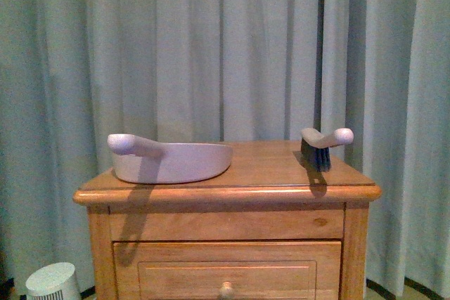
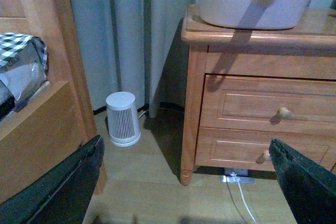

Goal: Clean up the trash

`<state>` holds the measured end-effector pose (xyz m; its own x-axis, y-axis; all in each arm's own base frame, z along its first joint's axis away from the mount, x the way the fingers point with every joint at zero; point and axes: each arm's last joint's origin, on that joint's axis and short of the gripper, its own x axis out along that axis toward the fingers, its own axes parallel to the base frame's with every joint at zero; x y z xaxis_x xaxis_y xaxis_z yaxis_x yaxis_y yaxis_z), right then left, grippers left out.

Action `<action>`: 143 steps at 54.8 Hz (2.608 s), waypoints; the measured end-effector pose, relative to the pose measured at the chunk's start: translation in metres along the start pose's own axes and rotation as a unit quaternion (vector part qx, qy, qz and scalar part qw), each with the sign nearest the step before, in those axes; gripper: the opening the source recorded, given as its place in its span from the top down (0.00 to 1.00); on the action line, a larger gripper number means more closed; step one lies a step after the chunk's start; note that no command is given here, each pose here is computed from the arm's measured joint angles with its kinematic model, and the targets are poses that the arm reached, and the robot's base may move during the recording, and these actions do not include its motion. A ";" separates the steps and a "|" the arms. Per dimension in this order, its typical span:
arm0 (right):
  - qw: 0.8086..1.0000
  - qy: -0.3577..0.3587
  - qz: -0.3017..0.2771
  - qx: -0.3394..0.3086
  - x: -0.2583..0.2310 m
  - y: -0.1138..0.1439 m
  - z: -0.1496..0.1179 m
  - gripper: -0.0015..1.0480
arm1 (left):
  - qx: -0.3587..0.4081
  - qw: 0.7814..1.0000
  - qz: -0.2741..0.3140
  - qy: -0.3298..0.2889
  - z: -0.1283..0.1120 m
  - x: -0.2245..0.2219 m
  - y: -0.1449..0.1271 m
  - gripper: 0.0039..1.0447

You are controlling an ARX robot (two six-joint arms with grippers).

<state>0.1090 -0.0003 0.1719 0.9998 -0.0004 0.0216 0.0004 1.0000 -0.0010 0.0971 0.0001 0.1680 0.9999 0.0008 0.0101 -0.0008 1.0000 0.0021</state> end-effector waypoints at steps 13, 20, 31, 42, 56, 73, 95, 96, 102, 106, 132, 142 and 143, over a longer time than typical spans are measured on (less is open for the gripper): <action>1.000 0.000 0.000 0.000 0.000 0.000 0.000 0.07 | 0.000 1.000 0.000 0.000 0.000 0.000 0.000 0.07; 1.000 0.000 0.000 0.000 0.000 0.000 0.000 0.07 | 0.000 1.000 0.000 0.000 0.000 0.000 0.000 0.07; 1.000 0.000 0.000 0.000 0.000 0.000 0.000 0.07 | 0.000 1.000 0.000 0.000 0.000 0.000 0.000 0.07; 1.000 0.000 0.000 0.000 0.000 0.000 0.000 0.07 | 0.000 1.000 0.000 0.000 0.000 0.000 0.000 0.07; 1.000 0.000 0.000 0.000 0.000 0.000 0.000 0.07 | 0.000 1.000 0.000 0.000 0.000 0.000 0.000 0.07; 1.000 0.000 0.000 0.000 0.000 0.000 0.000 0.07 | -0.140 0.985 -0.023 0.096 -0.001 0.014 0.003 0.07; 1.000 0.000 0.000 0.000 0.000 0.000 0.000 0.07 | -0.015 0.981 -0.075 0.179 0.101 0.146 -0.025 0.07; 1.000 0.000 0.000 0.000 0.000 0.000 0.000 0.07 | -0.009 0.980 -0.076 0.183 0.107 0.153 -0.029 0.07; 1.000 0.000 0.000 0.000 0.000 0.000 0.000 0.07 | 0.041 0.976 -0.098 0.193 0.143 0.198 -0.064 0.07; 1.000 0.000 0.000 0.000 0.000 0.000 0.000 0.07 | 0.061 0.973 -0.106 0.196 0.152 0.221 -0.082 0.07; 1.000 0.000 0.000 0.000 0.000 0.000 0.000 0.07 | 0.101 0.947 -0.050 0.301 0.086 0.320 -0.120 0.07; 1.000 0.000 0.000 0.000 0.000 0.000 0.000 0.07 | 0.103 0.939 -0.034 0.327 0.070 0.330 -0.109 0.07; 1.000 0.000 0.000 0.000 0.000 0.000 0.000 0.07 | 0.103 0.938 -0.032 0.328 0.069 0.331 -0.108 0.07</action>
<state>0.1090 -0.0003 0.1718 0.9998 -0.0004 0.0212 0.0004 1.0000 -0.0006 0.4270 -0.1077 0.2401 0.7890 0.0096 -0.6144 0.1256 0.9762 0.1765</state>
